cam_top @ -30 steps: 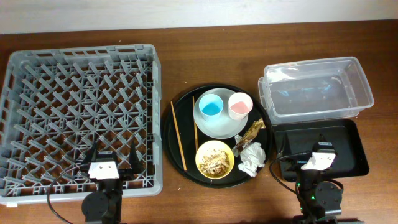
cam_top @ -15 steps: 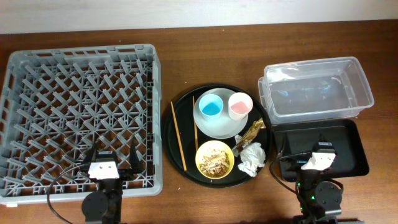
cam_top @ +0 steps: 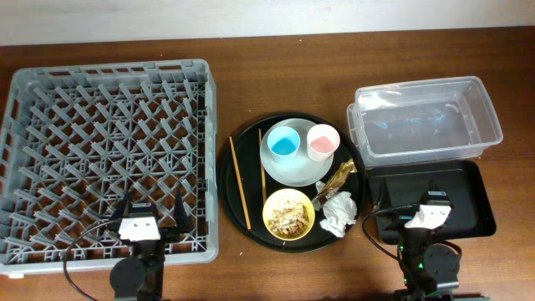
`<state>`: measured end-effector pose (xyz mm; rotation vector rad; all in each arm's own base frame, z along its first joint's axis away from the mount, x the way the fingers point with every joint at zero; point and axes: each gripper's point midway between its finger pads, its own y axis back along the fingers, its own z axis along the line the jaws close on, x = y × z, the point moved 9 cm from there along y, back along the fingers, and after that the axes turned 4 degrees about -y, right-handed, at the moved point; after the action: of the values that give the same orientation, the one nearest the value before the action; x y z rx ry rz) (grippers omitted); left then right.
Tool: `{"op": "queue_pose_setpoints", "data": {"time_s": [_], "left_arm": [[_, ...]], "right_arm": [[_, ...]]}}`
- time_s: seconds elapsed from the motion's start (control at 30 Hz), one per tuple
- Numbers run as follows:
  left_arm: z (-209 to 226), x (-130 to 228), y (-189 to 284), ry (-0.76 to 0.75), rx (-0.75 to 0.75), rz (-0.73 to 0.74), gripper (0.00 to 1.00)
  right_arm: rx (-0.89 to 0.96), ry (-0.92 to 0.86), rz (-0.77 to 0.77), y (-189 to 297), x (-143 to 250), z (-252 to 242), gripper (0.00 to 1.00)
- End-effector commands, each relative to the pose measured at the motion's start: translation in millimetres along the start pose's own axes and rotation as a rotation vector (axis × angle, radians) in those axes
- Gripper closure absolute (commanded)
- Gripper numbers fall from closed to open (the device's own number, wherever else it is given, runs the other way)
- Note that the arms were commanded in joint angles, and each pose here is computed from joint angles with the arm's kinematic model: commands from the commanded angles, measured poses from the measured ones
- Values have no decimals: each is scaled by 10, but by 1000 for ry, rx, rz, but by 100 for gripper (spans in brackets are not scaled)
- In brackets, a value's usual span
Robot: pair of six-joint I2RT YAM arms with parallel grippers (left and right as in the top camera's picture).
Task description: Sort waste into correct bins and load items into the dishwasher rack
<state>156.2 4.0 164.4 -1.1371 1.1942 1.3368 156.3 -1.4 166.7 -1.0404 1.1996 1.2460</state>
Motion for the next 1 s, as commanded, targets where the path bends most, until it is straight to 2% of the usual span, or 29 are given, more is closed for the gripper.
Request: {"op": "queue_pose_setpoints", "data": {"time_s": [0.0,0.37,0.47,0.63,0.7,0.8,0.9,0.97], "left_arm": [[4,5,2,-16,-9,-1,0],[2,-37,3,-10,-4,-28,0],[-56,-278,53,71,88,-120,0],[-12,-879,323,92,107,-88,0],[0,-1168,406,92,125,-42,0],[2,-1622,415,97,172,138,0],[-30,-2103,208,116,254,435,0],[-114,-2332,8,153,370,505,0]], "right_arm": [[20,-5,1,1,17,-15,2],[20,-5,1,1,17,-15,2],[20,-5,1,1,17,-15,2],[20,-5,1,1,17,-15,2],[20,-5,1,1,17,-15,2],[20,-5,1,1,17,-15,2],[20,-5,1,1,17,-15,2],[20,-5,1,1,17,-15,1]]}}
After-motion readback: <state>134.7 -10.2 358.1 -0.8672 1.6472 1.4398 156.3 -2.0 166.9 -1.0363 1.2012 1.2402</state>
